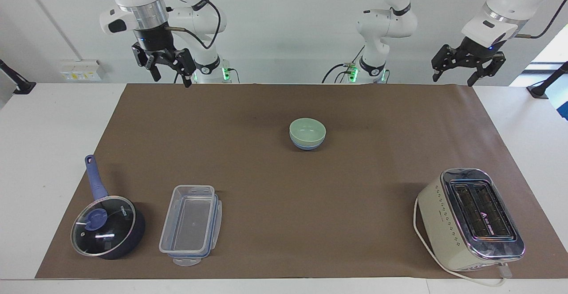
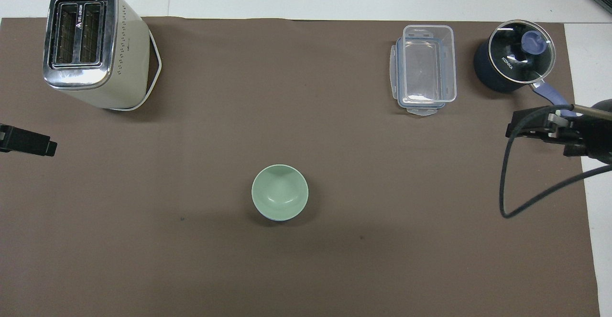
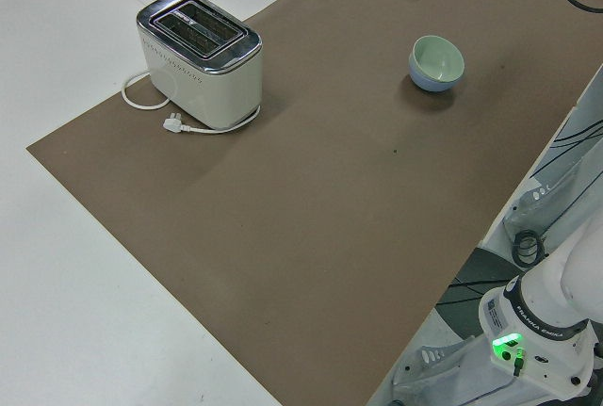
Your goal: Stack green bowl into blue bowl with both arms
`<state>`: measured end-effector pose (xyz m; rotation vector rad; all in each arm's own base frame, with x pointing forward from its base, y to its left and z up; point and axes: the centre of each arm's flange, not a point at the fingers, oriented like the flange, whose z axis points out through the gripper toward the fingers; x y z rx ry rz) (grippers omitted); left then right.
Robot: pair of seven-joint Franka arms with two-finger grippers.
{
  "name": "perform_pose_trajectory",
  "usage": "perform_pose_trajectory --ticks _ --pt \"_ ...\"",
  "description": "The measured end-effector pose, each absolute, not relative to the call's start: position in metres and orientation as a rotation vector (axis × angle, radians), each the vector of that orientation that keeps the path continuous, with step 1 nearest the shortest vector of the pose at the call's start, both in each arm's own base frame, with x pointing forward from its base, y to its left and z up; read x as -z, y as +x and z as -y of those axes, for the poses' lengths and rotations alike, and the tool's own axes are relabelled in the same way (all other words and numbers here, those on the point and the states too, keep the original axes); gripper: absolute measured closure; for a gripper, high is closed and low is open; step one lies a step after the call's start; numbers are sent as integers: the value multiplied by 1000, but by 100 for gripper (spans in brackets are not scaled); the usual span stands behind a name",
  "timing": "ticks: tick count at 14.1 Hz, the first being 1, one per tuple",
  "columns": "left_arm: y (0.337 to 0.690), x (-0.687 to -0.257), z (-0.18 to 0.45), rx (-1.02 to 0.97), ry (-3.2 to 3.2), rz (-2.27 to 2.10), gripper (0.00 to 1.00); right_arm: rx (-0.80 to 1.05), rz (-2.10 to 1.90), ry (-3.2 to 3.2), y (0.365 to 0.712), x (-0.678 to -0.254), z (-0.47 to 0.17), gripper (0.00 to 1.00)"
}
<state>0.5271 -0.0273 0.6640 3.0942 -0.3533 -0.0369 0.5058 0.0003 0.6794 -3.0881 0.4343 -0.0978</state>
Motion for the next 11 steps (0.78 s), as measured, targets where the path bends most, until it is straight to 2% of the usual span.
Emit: perform_pose_trajectory --ticks 3,11 --pt "527 -664 27 37 3094 352 0 78 -362 -3099 501 -680 38 0" --pt "527 -664 27 37 3094 351 0 -11 -353 -3106 501 -663 41 0"
